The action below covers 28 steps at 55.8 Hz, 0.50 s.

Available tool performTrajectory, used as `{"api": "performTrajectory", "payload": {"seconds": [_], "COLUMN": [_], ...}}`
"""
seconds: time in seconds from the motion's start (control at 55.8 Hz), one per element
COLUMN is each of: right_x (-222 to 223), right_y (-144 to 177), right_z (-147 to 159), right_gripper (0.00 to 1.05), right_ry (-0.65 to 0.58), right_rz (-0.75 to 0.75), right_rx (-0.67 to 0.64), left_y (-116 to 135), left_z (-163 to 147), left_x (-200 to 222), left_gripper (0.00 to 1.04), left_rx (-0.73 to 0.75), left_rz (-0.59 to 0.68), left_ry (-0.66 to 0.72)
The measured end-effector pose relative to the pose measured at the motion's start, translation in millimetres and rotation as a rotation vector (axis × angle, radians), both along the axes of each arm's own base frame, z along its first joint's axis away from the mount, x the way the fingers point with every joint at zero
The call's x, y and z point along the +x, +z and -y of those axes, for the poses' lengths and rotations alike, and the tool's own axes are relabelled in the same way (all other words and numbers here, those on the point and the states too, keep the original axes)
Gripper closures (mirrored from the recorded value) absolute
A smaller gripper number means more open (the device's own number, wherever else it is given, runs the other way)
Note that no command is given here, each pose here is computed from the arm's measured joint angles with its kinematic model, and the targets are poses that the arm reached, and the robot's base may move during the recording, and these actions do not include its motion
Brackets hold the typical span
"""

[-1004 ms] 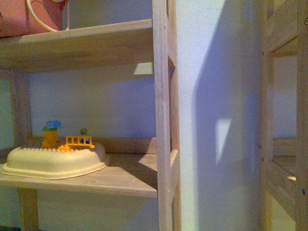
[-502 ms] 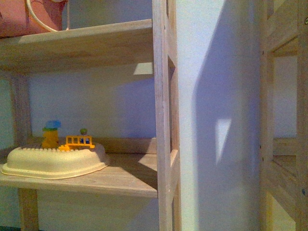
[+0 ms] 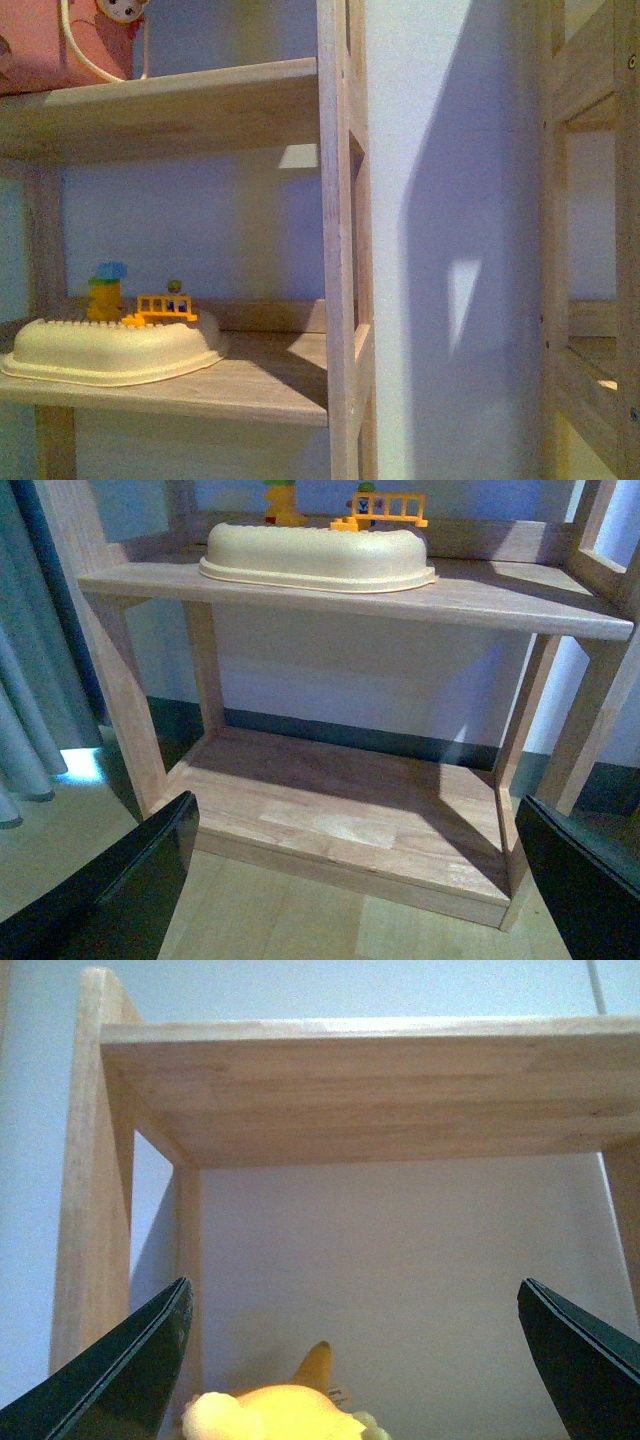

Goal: Put away toys

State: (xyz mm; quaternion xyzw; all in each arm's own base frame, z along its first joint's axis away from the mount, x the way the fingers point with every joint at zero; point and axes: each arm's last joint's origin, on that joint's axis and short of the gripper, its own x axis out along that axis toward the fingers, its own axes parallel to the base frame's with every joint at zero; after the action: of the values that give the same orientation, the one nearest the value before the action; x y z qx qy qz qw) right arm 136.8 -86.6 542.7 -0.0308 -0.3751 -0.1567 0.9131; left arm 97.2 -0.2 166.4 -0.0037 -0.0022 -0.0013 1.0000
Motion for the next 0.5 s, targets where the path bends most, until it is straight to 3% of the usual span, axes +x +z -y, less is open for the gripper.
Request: {"api": "performTrajectory", "payload": {"seconds": [0.215, 0.502], "right_x": [-42, -39], "right_y": [-60, -159], "right_z": [-25, -51], "right_gripper": [0.07, 0.07], "right_ry": [0.03, 0.116], "right_rz": [-0.038, -0.154], "right_rx": [0.05, 0.188], "left_y": [0, 0], "left_z": [0, 0], "left_x": [0, 0], "left_gripper": [0.06, 0.06], "left_rx": [0.0, 0.0], "left_rz": [0.0, 0.0], "left_ry": [0.0, 0.0]}}
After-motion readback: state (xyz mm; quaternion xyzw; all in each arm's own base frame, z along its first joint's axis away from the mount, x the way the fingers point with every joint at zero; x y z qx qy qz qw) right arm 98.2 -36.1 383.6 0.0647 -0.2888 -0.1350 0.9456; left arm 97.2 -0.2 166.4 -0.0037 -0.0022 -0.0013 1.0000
